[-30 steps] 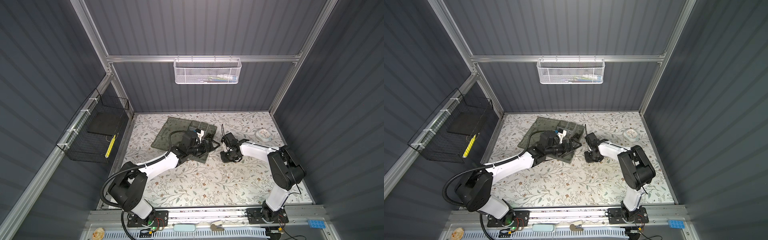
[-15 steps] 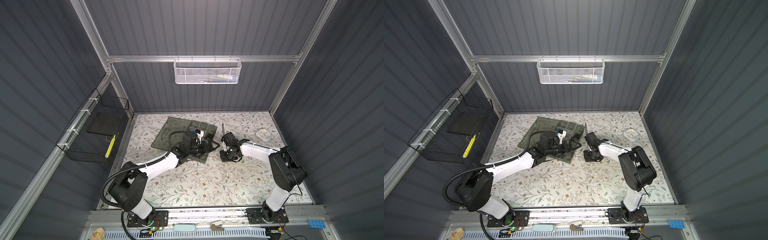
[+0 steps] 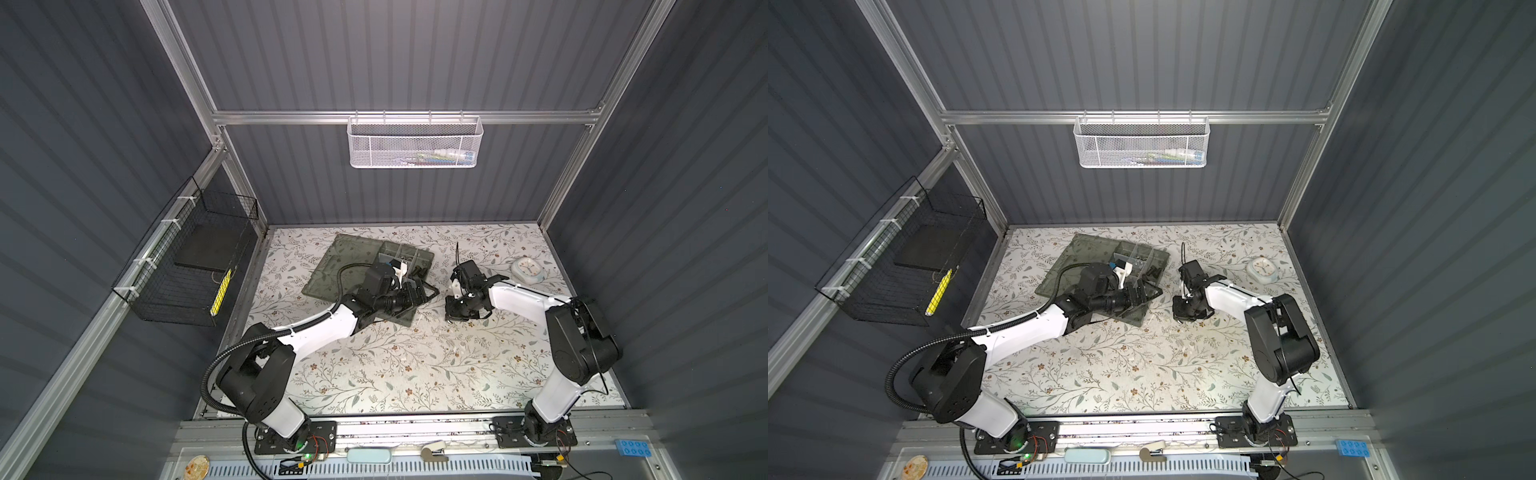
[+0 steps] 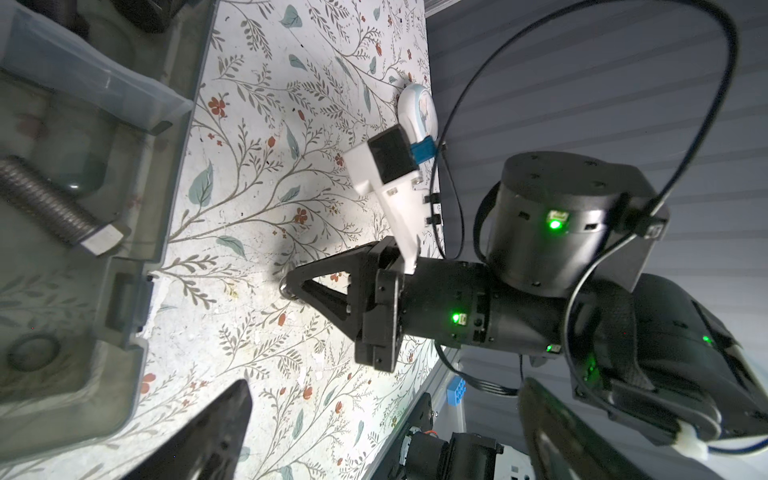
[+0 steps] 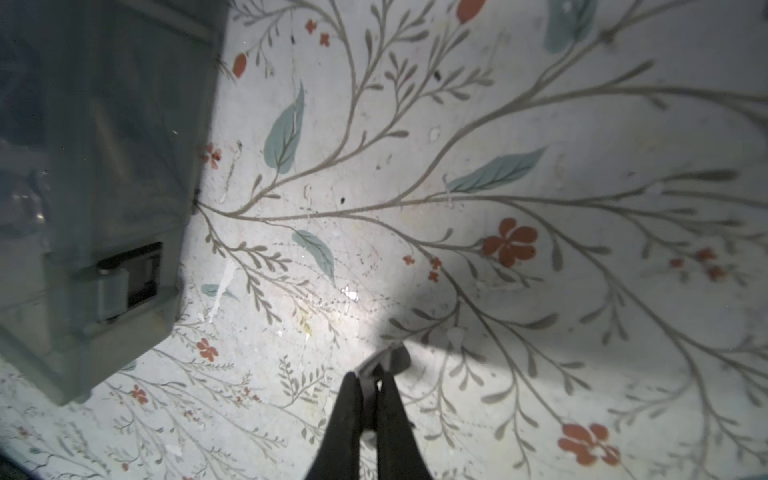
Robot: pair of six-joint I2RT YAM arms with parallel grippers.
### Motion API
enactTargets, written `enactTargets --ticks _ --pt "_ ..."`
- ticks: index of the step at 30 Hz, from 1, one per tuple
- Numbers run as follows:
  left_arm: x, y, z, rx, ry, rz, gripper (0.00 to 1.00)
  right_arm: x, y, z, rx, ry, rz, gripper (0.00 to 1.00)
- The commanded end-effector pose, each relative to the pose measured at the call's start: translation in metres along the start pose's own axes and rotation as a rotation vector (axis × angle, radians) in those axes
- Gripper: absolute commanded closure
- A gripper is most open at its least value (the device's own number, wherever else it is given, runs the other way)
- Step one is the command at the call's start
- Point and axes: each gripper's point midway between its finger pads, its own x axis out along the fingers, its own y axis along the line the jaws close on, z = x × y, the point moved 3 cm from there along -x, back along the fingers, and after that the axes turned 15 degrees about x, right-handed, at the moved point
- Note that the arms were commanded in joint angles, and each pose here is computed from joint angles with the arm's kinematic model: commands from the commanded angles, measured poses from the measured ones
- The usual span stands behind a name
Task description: Sort the screws and nuts into containers
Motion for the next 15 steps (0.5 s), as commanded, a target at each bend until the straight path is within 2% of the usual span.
enactTargets --ticks 1,10,15 --pt "0.000 0.000 -0.001 0.021 0.007 0.004 0.00 -0.013 0.005 0.002 0.062 0.016 0.083 1.00" --pt "0.000 -0.005 0.012 0.069 0.011 0.023 0.00 -0.050 0.026 0.038 0.183 -0.003 0.331 1.00" --pt "-0.009 0.006 0.028 0.052 -0.012 0.028 0.00 -0.066 0.051 0.069 0.214 -0.021 0.472 1.00"
